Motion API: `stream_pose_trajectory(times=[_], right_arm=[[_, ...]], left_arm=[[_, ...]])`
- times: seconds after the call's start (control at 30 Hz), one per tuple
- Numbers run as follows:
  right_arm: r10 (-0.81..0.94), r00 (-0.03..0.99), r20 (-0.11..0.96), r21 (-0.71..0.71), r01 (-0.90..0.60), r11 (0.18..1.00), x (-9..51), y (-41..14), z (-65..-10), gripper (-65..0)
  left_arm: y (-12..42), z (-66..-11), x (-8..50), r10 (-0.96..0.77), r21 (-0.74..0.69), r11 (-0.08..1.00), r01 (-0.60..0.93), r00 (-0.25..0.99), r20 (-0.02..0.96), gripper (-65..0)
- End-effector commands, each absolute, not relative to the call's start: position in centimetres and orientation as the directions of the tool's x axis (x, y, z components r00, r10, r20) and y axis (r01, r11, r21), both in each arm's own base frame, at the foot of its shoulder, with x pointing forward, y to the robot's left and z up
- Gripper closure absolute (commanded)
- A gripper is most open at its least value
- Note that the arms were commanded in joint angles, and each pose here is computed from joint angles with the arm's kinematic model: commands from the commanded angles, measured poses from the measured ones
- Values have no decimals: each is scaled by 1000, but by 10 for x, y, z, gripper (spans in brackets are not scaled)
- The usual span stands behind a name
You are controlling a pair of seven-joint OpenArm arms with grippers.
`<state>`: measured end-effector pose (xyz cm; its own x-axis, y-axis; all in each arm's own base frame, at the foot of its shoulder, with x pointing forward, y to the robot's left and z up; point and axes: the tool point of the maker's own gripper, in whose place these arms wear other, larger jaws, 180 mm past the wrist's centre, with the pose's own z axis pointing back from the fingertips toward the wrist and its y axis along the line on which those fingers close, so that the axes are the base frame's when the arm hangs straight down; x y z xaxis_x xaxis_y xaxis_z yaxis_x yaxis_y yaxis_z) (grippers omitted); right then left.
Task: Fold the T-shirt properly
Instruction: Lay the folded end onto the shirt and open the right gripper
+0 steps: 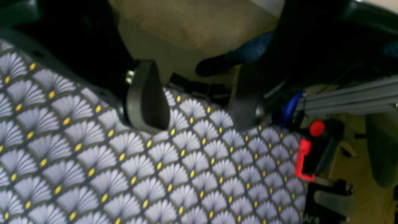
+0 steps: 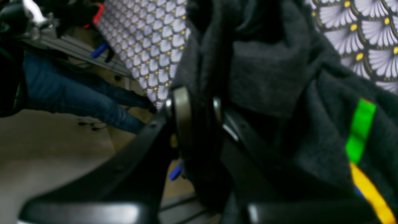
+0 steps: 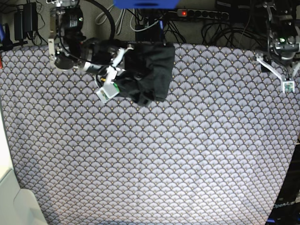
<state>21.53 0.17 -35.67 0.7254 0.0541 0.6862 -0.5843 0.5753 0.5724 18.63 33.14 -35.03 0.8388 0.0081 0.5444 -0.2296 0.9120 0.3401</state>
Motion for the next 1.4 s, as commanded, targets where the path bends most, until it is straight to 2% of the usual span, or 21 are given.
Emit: stream_pose_trajectory(times=[0.0,0.27,0.73,0.83,0.93,1.2,1.37], right_arm=[[18,699,715,574,-602,555,223,6,-344,-119],[0,705,709,594,-597,539,222,15,-342,-197],[22,666,746,563,-647,514,221,29,-327,-195],[69,663,746,526,-649,550,222,26,-336,-196],[102,647,755,499,-669,550,226,28,-336,-194],[24,591,807,477,-675,563,239,19,-322,-194],[33,593,805,469,-669,577,239,18,-327,-192]], left_arm=[[336,-340,191,-13,360,903,-234,823,567,-356],[337,-340,190,-17,363,902,-231,824,566,-356],[335,-341,191,-13,359,904,-232,824,567,-356],[335,-341,191,-13,359,904,-232,824,567,-356],[335,-341,190,-13,359,904,-232,825,566,-356],[335,-341,190,-13,359,904,-232,825,566,-356],[335,-341,191,-13,359,904,-232,824,567,-356]])
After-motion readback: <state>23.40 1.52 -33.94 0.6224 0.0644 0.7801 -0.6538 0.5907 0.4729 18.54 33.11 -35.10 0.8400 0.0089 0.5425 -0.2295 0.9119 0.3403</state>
